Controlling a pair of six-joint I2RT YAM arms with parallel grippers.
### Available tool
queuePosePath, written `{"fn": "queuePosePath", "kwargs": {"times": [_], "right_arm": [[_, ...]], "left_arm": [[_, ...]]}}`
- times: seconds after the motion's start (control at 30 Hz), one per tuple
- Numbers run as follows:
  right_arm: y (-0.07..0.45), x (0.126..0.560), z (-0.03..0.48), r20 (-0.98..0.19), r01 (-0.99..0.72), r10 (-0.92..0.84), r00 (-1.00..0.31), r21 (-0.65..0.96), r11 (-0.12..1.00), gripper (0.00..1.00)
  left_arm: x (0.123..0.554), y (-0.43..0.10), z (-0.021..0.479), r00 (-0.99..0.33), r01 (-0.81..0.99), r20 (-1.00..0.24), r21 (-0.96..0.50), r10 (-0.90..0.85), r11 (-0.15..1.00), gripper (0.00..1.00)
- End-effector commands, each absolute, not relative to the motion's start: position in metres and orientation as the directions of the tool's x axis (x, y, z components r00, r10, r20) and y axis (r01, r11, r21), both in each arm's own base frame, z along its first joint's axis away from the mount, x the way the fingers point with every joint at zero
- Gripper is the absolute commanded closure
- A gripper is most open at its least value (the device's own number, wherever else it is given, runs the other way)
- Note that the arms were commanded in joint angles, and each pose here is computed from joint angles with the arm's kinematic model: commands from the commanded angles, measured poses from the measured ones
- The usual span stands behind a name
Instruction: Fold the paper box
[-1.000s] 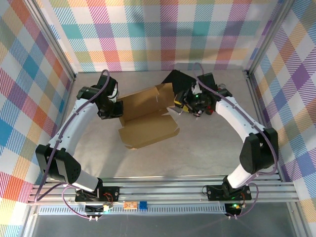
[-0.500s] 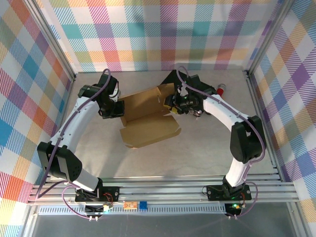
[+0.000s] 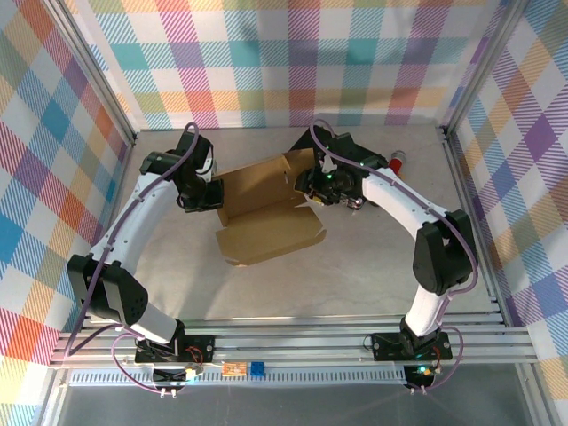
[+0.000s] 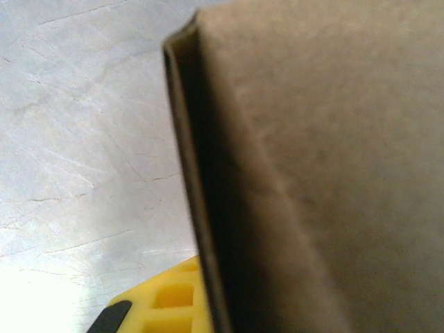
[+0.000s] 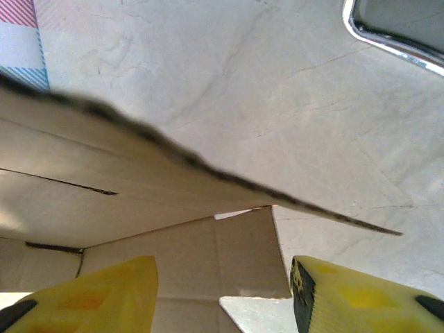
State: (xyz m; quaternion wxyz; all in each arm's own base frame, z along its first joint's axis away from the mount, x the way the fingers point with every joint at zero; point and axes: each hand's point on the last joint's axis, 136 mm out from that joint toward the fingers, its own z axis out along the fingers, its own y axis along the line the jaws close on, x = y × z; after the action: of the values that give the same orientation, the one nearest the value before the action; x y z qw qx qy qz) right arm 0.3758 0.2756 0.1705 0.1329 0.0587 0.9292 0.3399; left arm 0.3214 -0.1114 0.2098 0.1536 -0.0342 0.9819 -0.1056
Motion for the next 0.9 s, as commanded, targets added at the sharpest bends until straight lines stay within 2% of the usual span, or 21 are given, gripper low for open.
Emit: {"fn": "queuePosePath", "kwargs": {"times": [0.0, 0.2, 0.33, 0.43, 0.67, 0.87], "right_arm": [[0.275, 0.369, 0.160, -0.214, -0.005, 0.158, -0.964, 0.609, 0.793, 0.47], [0.289, 0.371, 0.158, -0.209, -0.022, 0.134, -0.969, 0.609, 0.793, 0.47], [0.300, 0.376, 0.173, -0.237, -0.053, 0.129, -0.963, 0.636, 0.769, 0.55], [0.307, 0.377, 0.187, -0.277, -0.096, 0.108, -0.955, 0.632, 0.769, 0.57], [0.321, 0.371, 0.193, -0.310, -0.168, 0.039, -0.950, 0.610, 0.774, 0.57], [0.332, 0.364, 0.185, -0.285, -0.181, 0.001, -0.959, 0.611, 0.771, 0.58]], "left_arm": [[0.320, -0.118, 0.219, -0.951, -0.007, -0.301, -0.228, -0.077, 0.974, 1.00], [0.320, -0.118, 0.220, -0.950, -0.005, -0.302, -0.232, -0.077, 0.973, 1.00], [0.320, -0.119, 0.220, -0.951, -0.006, -0.299, -0.234, -0.078, 0.972, 1.00], [0.319, -0.118, 0.219, -0.952, -0.006, -0.297, -0.233, -0.077, 0.972, 1.00], [0.320, -0.120, 0.220, -0.950, -0.006, -0.301, -0.241, -0.081, 0.971, 1.00], [0.320, -0.120, 0.222, -0.948, -0.010, -0.305, -0.247, -0.088, 0.969, 1.00]]}}
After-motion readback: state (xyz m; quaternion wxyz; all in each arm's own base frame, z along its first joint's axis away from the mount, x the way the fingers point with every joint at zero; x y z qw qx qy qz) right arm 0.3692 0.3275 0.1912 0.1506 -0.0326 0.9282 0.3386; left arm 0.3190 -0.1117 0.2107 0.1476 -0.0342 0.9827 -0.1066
